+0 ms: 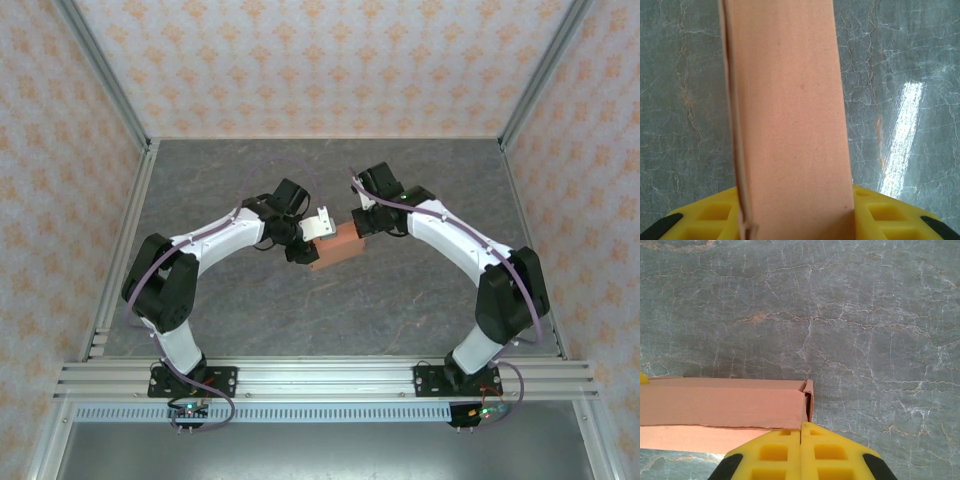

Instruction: Fold the paper box

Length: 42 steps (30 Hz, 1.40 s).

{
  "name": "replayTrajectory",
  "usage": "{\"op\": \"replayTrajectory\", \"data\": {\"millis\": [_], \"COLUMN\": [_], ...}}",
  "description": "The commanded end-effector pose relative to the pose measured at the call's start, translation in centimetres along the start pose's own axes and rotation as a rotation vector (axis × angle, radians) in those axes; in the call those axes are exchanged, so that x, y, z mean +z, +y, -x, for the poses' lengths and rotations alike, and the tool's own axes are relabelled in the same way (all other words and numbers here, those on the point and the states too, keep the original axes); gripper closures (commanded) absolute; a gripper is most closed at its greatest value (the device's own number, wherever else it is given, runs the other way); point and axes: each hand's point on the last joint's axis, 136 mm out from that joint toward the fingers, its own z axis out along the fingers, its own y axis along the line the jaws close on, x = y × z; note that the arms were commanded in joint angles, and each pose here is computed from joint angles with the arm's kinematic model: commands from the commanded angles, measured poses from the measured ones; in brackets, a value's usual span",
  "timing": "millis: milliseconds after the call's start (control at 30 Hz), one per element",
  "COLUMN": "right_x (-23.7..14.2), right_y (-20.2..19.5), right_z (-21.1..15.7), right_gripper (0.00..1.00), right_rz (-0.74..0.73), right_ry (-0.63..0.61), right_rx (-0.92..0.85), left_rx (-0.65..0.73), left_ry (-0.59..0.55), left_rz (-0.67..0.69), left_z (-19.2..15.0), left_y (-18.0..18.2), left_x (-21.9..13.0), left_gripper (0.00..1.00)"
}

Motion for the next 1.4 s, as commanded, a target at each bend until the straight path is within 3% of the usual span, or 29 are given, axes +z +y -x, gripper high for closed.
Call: {"op": "replayTrajectory", "data": {"millis": [0,767,1233,1367], "right_x": [-0.3,0.6,-0.6,-0.8], "right_y": [-2.3,-2.2,-2.1,-1.8], "right_z": [-1.3,-2.3,-1.8,-1.6], "right_gripper": [1.00,1.00,1.00,1.00], "right_rz": [-0.063,-0.022,-0.030,-0.033], "right_ry": [0.031,0.010,-0.008,-0.012], "right_rx": [0.001,0.052,0.060,0.054], "left_rx": [-0.010,-0.030,-0.080,-0.094], "left_ry": [0.074,0.054,-0.052,-0.075], "left_rz": [0.021,0.031,0.042,0.053], "left_z": [-1.3,-0.7,1.3,1.4], "left_y": [0.4,0.6,1.0,1.1], "left_x": [0.3,0.0,-2.5,-3.1], "left_gripper": [0.60,0.59,0.36,0.33]}}
